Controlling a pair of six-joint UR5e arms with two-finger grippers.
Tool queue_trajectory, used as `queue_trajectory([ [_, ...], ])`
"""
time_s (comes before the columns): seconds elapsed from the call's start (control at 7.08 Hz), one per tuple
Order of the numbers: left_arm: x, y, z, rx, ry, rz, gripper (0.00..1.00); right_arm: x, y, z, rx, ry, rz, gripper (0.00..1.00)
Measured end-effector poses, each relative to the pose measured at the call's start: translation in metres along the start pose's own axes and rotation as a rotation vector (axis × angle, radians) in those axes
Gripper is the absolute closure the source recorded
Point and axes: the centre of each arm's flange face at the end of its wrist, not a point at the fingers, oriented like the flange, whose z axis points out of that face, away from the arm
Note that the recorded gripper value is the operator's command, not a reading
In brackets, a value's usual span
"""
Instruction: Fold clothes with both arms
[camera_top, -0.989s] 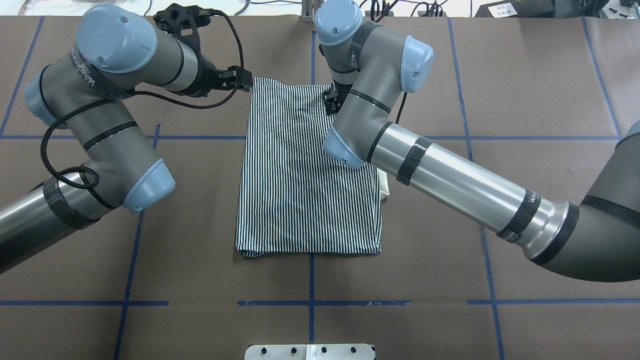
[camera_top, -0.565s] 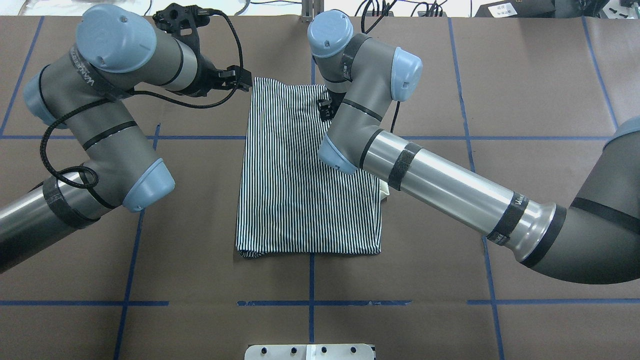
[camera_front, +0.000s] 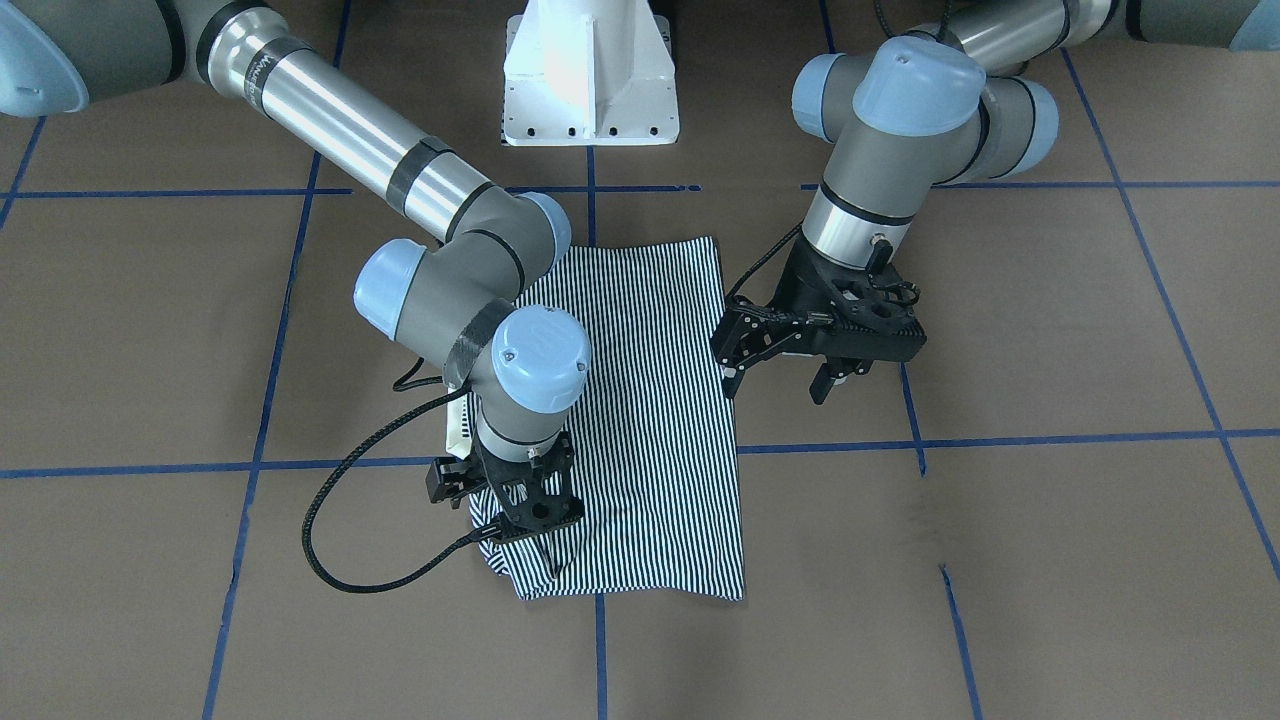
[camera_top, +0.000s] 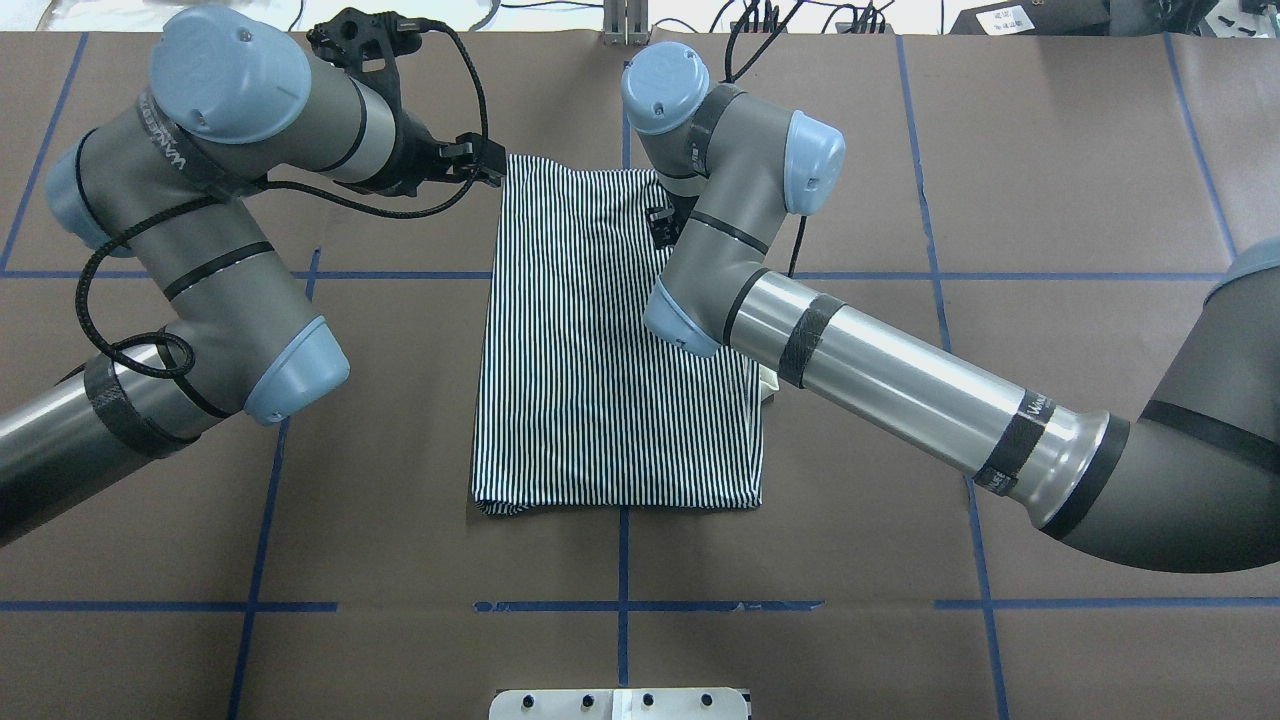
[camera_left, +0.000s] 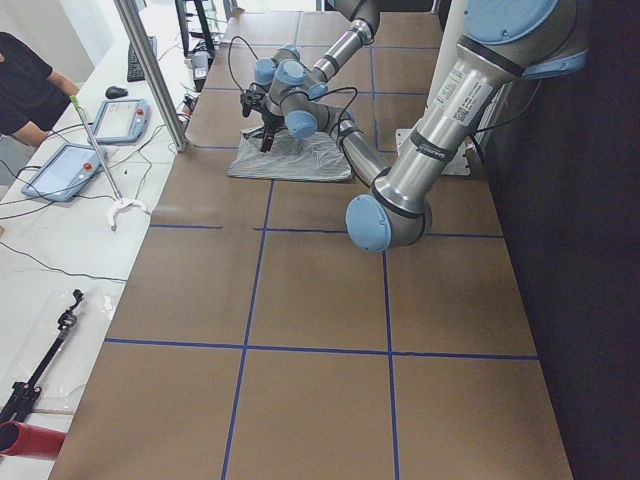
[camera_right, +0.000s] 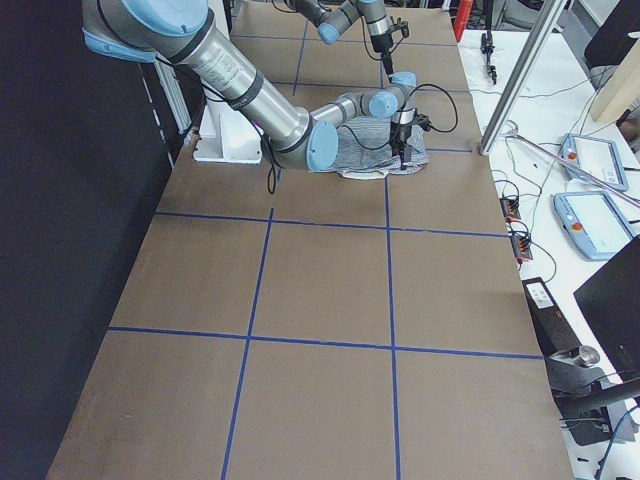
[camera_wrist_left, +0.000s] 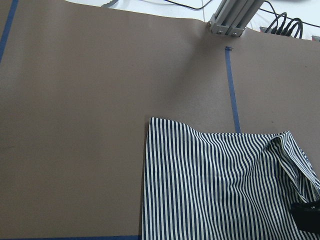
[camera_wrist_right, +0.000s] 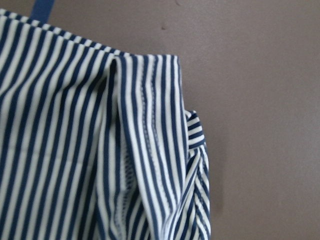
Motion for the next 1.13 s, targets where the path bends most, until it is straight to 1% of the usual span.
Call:
queue_trajectory([
  [0.14,0.001,0.0,-0.001,-0.005,0.005,0.0,0.0,0.014,-0.006,0.005,0.01,0.016,-0.002,0.0],
  [0.28,0.002,0.001,-0.004,-0.007,0.01,0.001,0.0,0.045,-0.017,0.008,0.015,0.035,-0.011,0.0],
  [0.42,0.003,0.001,-0.006,-0.008,0.015,0.0,0.0,0.091,-0.03,0.013,0.021,0.053,-0.026,0.0],
  [0.57,0.005,0.001,-0.009,-0.005,0.019,0.0,0.0,0.13,-0.04,0.013,0.03,0.048,-0.034,0.0],
  [0.71,0.006,0.001,-0.013,-0.003,0.024,-0.001,0.0,0.143,-0.049,0.001,0.038,0.014,-0.027,0.0],
  [0.85,0.007,0.001,-0.014,-0.003,0.025,-0.003,0.0,0.139,-0.056,-0.015,0.043,-0.027,-0.009,0.0],
  [0.99,0.003,0.003,-0.013,-0.01,0.021,-0.017,0.0,0.127,-0.058,-0.036,0.044,-0.09,0.023,0.0],
  [1.13,-0.006,0.01,-0.01,-0.044,0.016,-0.064,0.0,0.119,-0.048,-0.054,0.037,-0.164,0.065,0.0],
])
